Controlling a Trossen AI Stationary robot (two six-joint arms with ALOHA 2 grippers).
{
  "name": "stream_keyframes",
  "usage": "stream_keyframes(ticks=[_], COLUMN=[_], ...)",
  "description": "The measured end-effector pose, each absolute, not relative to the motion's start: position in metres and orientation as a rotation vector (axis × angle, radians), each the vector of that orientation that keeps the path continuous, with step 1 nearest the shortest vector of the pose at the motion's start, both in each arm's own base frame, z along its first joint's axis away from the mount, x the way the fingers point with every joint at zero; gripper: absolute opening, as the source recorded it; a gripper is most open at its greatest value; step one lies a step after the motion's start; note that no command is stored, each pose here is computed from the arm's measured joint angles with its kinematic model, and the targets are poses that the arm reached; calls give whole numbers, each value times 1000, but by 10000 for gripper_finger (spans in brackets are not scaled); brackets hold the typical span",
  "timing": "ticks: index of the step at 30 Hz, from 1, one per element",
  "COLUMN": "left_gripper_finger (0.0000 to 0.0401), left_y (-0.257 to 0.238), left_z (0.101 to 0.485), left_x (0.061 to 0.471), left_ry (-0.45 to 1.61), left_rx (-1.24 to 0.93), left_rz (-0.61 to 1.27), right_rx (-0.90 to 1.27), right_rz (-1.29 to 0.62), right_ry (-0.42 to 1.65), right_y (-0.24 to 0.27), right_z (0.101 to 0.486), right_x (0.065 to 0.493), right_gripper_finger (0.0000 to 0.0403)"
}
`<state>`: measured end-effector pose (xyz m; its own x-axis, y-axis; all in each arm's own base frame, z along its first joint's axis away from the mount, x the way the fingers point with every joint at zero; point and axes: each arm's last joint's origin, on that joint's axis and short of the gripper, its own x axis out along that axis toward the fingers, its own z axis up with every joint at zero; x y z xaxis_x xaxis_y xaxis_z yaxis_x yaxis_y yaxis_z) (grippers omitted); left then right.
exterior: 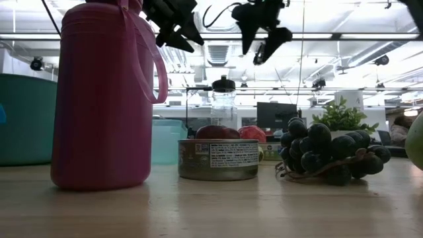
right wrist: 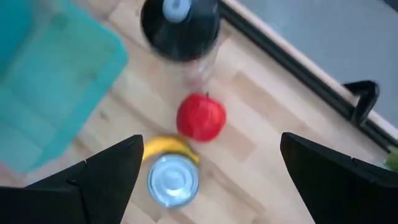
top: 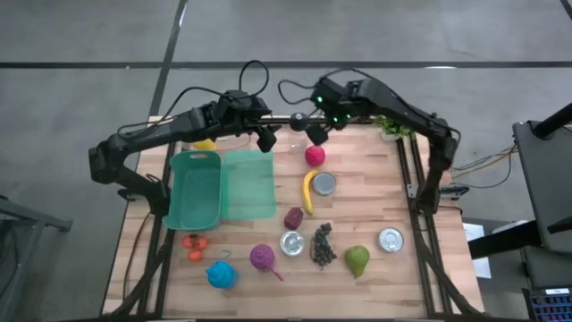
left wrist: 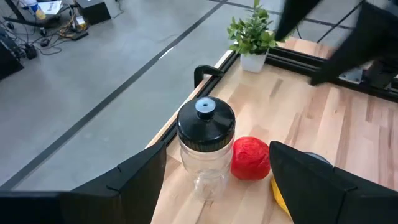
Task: Pick & Place Food Item
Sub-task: Put the transparent water bottle into the transparent bin
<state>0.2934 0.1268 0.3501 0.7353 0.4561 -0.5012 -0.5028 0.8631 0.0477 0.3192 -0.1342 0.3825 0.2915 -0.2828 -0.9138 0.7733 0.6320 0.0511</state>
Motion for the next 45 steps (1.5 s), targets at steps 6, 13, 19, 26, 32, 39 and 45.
stream_keyframes(ticks=[6, 13, 19, 26, 32, 39, 45], left_gripper_finger=[291, 291, 291, 291, 291, 291, 291], left_y=[127, 127, 127, 127, 127, 127, 127], left_z=[350, 350, 350, 350, 350, 350, 350], left_x=[293, 293, 293, 293, 293, 293, 293], left_ry=[526, 526, 526, 525, 525, 525, 525], left_rx=[-93, -93, -94, -94, -94, -94, -94], left_rz=[528, 528, 528, 528, 528, 528, 528], right_rx=[600, 690, 715, 719, 716, 693, 694], right_rz=[-761, -875, -921, -916, -917, -896, -896], right_ry=[990, 872, 778, 751, 750, 723, 723], right_y=[-111, -94, -86, -83, -82, -83, -85], right_z=[375, 376, 371, 361, 359, 356, 358], right_x=[290, 241, 214, 204, 201, 206, 211], right_gripper_finger=[378, 378, 378, 378, 378, 378, 378])
